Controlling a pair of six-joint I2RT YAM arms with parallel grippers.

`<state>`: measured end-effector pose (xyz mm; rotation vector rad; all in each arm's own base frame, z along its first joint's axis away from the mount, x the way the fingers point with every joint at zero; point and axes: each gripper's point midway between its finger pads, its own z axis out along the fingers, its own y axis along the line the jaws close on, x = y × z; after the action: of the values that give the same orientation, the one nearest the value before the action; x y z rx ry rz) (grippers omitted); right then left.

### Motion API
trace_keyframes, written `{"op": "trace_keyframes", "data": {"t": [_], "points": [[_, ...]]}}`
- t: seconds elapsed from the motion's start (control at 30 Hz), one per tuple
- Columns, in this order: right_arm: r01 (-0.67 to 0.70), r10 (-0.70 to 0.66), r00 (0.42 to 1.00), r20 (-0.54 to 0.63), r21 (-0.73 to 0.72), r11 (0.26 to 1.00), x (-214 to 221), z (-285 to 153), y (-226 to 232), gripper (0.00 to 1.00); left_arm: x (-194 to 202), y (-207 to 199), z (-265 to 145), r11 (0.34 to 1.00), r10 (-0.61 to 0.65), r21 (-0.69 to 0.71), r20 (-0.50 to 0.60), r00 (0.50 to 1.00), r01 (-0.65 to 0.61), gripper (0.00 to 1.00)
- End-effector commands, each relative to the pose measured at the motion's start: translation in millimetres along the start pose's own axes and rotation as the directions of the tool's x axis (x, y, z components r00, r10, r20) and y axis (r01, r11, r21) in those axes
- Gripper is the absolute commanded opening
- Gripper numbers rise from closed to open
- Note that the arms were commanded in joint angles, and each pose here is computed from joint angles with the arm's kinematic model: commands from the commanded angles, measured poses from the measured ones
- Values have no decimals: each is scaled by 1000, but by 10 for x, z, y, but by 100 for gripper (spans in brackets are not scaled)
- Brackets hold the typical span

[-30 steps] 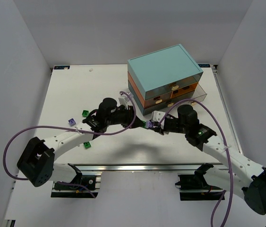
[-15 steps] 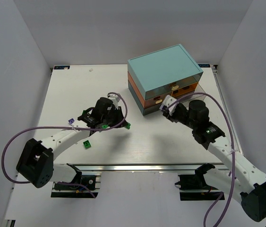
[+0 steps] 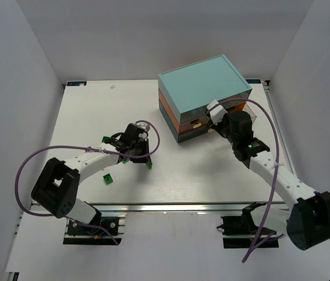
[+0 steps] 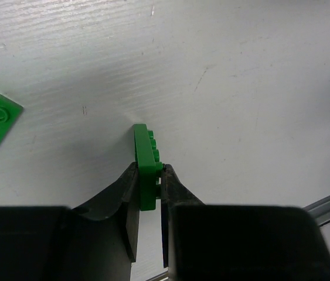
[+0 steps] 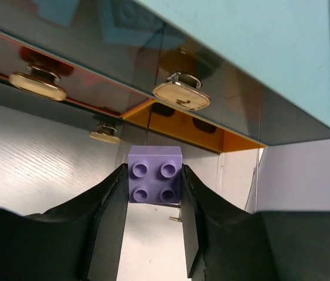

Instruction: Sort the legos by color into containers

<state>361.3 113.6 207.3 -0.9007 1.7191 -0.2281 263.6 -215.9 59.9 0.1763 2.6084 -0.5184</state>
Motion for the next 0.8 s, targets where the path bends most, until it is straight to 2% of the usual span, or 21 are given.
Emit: {"op": "trace_keyframes", "data": {"t": [0.0,0.03,0.07,0.1,0.2,0.3,0.53,0.67,0.7,0.77], "points": [[-8,1,999,46,143,990,-258,14,-430,0,-23,29,-40,1000,21,-18,0,1000,-21,20],[-12,5,999,46,147,989,-267,22,-453,0,-40,24,-61,1000,22,-15,12,1000,-22,25],[-10,5,999,32,151,989,-237,52,-456,0,-38,21,-72,1000,22,-13,15,1000,-22,39],[-10,6,1000,25,151,988,-219,64,-465,0,-51,25,-83,1000,23,-15,23,999,-22,45],[-3,5,1000,-11,160,987,-121,145,-508,0,-75,8,-129,1000,26,-9,36,999,-25,62],[-5,11,999,-37,161,987,-30,212,-547,0,-106,-9,-198,1000,27,-1,60,998,-27,74],[-23,34,997,-70,149,989,61,312,-546,1,-274,-93,-525,998,41,30,167,985,-46,77],[-40,53,995,-88,137,990,111,358,-537,26,-434,10,-781,999,45,-42,259,965,-35,82],[-45,57,994,-94,127,991,128,360,-523,37,-480,72,-829,996,46,-80,280,959,-24,83],[-56,68,994,-91,122,991,132,356,-516,48,-488,124,-899,994,44,-109,290,956,-13,84]]}}
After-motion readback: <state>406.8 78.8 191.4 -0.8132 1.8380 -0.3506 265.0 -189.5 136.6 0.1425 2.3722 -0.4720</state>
